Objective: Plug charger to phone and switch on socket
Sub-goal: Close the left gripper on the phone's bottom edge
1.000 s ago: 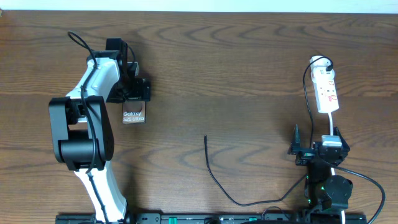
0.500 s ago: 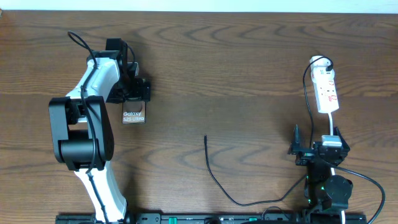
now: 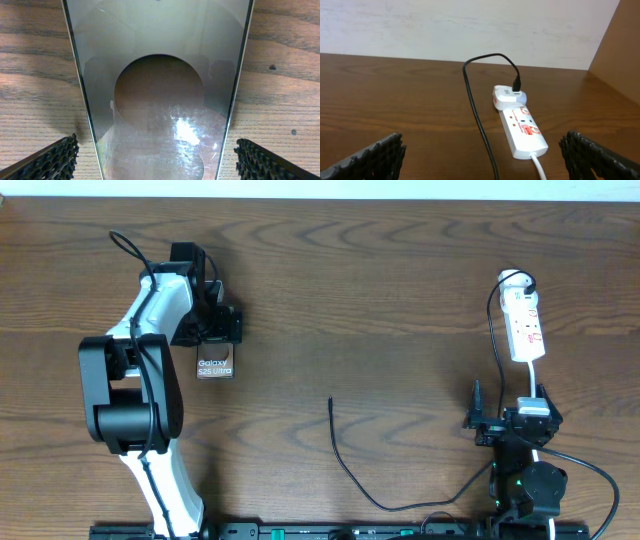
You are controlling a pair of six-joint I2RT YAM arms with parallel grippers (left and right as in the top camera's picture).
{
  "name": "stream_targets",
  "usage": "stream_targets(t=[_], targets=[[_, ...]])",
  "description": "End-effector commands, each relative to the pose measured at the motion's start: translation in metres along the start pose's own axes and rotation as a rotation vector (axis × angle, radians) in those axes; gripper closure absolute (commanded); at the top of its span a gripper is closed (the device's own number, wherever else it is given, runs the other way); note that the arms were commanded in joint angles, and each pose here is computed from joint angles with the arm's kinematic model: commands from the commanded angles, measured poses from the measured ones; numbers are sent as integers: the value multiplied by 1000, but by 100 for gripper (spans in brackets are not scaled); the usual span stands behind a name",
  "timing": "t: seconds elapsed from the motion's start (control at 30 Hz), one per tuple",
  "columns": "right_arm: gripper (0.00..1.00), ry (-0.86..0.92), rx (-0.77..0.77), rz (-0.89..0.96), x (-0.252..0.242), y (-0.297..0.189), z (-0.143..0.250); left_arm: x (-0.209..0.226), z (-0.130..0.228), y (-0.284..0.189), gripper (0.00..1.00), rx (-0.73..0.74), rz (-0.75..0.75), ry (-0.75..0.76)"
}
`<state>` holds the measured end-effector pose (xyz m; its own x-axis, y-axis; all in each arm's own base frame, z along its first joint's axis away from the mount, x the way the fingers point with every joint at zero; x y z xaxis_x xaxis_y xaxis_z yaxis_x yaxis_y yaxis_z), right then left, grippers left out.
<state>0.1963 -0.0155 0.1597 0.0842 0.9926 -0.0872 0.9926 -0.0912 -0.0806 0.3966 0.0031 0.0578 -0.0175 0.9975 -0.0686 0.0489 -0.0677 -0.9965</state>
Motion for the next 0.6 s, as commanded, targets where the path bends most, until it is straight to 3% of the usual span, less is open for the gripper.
stream_targets(t=[0.0, 0.57], targets=[[1, -10, -1, -2, 0, 0, 0, 3, 6, 8, 2, 29, -13, -12], [1, -10, -1, -2, 0, 0, 0, 5, 11, 32, 2, 89, -13, -16]])
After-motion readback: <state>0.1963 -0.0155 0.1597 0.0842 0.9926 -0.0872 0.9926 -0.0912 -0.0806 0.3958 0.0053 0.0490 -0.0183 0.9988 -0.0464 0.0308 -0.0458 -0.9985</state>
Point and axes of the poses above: each gripper's point midway between its finger pads, its own y axis out along the fingers, its own x axis along the line the jaws close on, z = x × y, the point moved 5 cm from there along -y, back along the fingers
